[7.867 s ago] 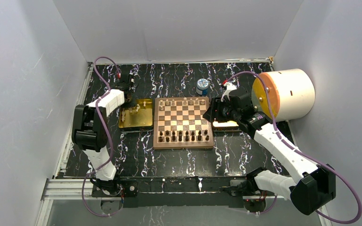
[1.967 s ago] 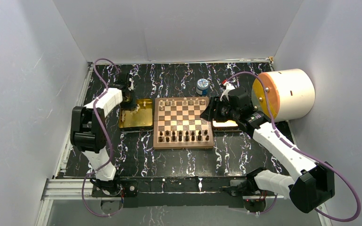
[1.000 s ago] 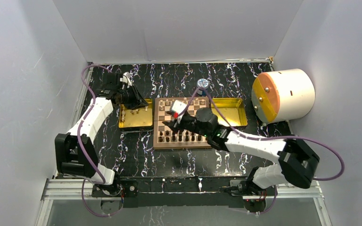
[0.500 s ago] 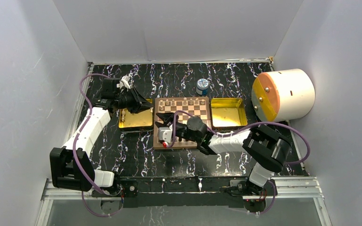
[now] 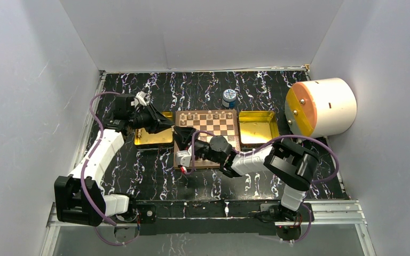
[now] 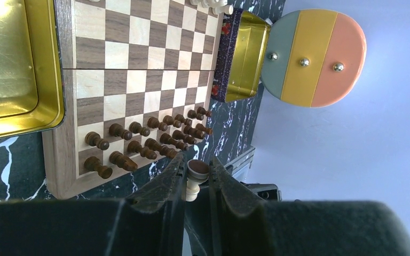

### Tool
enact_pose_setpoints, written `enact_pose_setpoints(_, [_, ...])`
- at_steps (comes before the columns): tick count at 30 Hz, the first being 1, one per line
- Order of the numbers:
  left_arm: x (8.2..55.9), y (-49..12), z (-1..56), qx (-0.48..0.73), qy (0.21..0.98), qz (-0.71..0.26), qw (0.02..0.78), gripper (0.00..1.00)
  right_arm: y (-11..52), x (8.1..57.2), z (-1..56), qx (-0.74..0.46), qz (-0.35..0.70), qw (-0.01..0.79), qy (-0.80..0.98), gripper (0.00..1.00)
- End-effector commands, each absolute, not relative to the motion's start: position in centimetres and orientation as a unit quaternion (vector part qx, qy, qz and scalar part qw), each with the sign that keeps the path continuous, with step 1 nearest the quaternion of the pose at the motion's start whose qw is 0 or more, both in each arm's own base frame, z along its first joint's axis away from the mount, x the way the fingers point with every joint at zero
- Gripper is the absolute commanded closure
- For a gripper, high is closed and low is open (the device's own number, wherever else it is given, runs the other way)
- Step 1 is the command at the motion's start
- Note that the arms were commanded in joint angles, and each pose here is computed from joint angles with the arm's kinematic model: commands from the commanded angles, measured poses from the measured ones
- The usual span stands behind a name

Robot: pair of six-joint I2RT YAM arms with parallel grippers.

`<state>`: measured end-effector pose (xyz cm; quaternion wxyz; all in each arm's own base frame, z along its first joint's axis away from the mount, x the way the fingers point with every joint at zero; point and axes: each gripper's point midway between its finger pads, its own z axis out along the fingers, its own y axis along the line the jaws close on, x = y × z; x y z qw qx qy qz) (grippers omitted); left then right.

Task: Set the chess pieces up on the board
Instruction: Place the chess piece on the chessboard.

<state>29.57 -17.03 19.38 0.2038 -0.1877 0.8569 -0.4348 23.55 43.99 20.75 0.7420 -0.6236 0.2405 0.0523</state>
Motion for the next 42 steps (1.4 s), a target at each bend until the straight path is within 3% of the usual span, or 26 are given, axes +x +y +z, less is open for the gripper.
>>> enact_pose_setpoints(1, [28.8,-17.2,20.5,-0.188,0.846,-0.455,0.207,0.92,44.4,24.3,25.4,-0.574,0.022,0.792,0.207,0.55])
enact_pose_setpoints(19, [28.3,-17.2,19.6,-0.2,0.845,-0.456,0.194,0.92,44.8,25.0,24.9,-0.57,0.007,0.794,0.211,0.7])
enact_pose_setpoints(25, [28.3,-17.2,20.0,-0.201,0.843,-0.457,0.2,0.9,44.6,25.4,25.0,-0.558,0.004,0.799,0.223,0.97])
enact_pose_setpoints(28, [28.2,-17.2,20.1,-0.199,0.842,-0.458,0.202,0.85,44.2,25.6,24.9,-0.55,0.003,0.802,0.234,1.0])
enact_pose_setpoints(33, [28.8,-16.7,20.4,-0.194,0.844,-0.446,0.227,0.65,43.2,25.7,25.0,-0.534,0.016,0.803,0.263,1.0])
enact_pose_setpoints(42, [32.3,-14.7,21.3,-0.144,0.859,-0.373,0.321,0.51,39.8,27.1,23.4,-0.465,0.073,0.772,0.426,1.0])
